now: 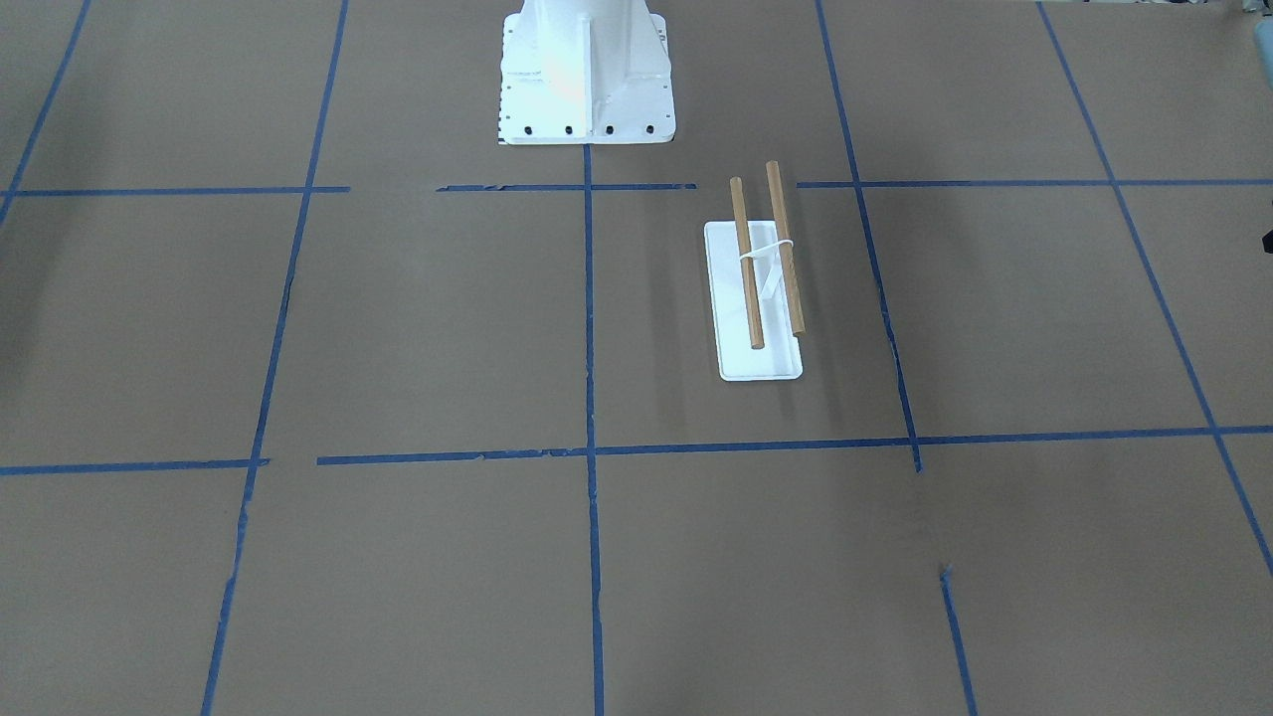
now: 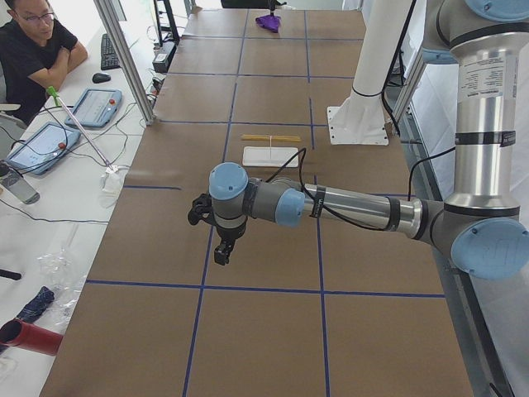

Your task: Hang towel on rack

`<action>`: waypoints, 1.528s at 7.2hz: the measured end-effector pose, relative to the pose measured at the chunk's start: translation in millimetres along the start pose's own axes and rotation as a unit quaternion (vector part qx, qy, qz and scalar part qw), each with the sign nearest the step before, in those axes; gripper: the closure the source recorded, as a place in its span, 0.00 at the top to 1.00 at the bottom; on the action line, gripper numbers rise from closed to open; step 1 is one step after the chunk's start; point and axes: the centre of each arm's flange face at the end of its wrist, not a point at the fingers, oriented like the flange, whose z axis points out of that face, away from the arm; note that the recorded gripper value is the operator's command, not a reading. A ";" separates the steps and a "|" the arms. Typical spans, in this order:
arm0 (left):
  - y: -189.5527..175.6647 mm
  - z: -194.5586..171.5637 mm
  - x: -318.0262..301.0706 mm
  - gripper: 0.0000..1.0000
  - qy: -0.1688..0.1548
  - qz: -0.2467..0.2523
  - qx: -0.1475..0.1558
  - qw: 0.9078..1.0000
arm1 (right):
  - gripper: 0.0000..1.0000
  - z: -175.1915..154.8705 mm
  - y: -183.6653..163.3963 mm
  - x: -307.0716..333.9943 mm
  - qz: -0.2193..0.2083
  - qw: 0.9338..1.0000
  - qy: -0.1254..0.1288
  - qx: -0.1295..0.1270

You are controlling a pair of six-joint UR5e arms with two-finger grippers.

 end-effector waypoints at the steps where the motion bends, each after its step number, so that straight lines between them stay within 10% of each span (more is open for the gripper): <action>1: 0.0 -0.1 2.1 1.00 0.011 0.000 0.002 1.000 | 0.94 21.8 4.7 25.5 -0.010 1.000 0.009 -0.008; 6: -0.7 -0.7 3.3 1.00 0.015 0.000 0.003 1.000 | 0.88 37.2 -59.4 134.3 0.024 0.999 0.030 -0.018; 11: 0.3 1.6 0.7 1.00 0.014 -0.001 0.000 1.000 | 0.83 80.5 -33.9 155.1 0.055 0.996 0.023 -0.068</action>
